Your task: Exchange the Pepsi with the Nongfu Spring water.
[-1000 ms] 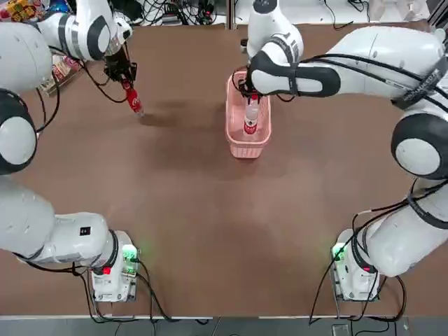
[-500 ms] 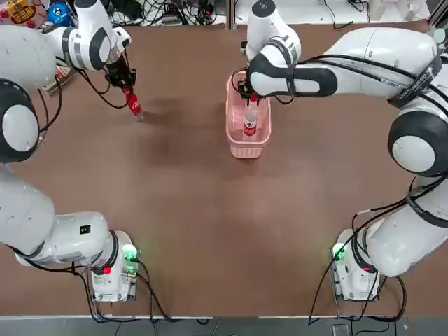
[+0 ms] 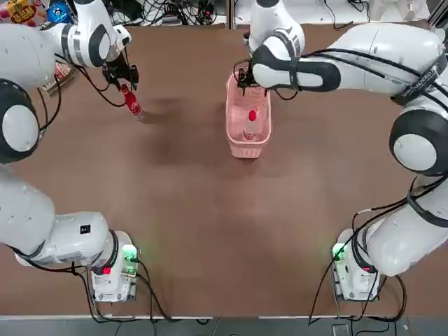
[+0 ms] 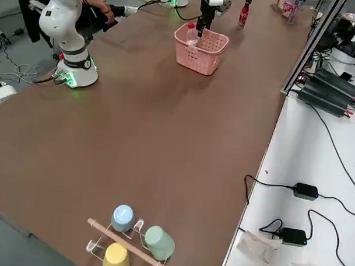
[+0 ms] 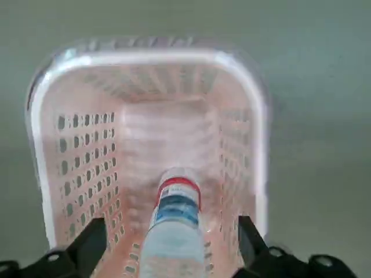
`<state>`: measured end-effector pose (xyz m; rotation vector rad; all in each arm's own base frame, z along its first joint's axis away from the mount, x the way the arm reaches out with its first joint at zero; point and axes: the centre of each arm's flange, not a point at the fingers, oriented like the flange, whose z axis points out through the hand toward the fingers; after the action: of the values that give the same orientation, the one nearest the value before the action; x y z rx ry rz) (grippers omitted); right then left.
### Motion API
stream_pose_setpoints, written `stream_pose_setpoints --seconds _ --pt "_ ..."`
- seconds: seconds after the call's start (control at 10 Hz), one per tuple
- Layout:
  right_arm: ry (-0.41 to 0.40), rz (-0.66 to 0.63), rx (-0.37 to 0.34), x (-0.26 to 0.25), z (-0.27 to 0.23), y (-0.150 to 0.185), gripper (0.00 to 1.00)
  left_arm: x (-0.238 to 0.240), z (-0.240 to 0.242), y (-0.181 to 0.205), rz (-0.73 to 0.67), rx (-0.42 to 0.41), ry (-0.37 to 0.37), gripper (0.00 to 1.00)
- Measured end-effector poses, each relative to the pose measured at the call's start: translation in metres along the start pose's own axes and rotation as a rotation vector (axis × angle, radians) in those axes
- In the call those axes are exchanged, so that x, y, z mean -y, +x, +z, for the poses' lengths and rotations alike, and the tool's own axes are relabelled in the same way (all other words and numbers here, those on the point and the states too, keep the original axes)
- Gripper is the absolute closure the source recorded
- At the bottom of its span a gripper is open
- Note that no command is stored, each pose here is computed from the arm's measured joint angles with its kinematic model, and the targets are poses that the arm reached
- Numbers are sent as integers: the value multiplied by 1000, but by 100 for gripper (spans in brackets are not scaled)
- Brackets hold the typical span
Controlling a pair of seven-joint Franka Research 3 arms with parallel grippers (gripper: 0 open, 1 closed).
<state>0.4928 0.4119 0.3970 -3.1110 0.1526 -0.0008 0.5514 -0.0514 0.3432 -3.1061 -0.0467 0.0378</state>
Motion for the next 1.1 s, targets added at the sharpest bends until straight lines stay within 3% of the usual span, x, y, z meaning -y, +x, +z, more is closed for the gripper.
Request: stream_pose_setpoints --seconds 0.1,0.4,0.6,0.8,1.1 --pt "9 30 0 -24 -25 21 0 1 -26 6 -4 14 9 0" --pt "63 -86 -40 -152 -97 98 0 8 -149 14 -17 27 35 0" --pt "56 -191 -71 -255 -109 140 0 15 -232 6 22 5 41 0" --pt "34 -193 -83 -329 -123 156 0 21 -298 -12 21 -34 44 0" --pt "-6 -134 -71 -396 -198 147 0 15 -347 -48 26 -70 8 0"
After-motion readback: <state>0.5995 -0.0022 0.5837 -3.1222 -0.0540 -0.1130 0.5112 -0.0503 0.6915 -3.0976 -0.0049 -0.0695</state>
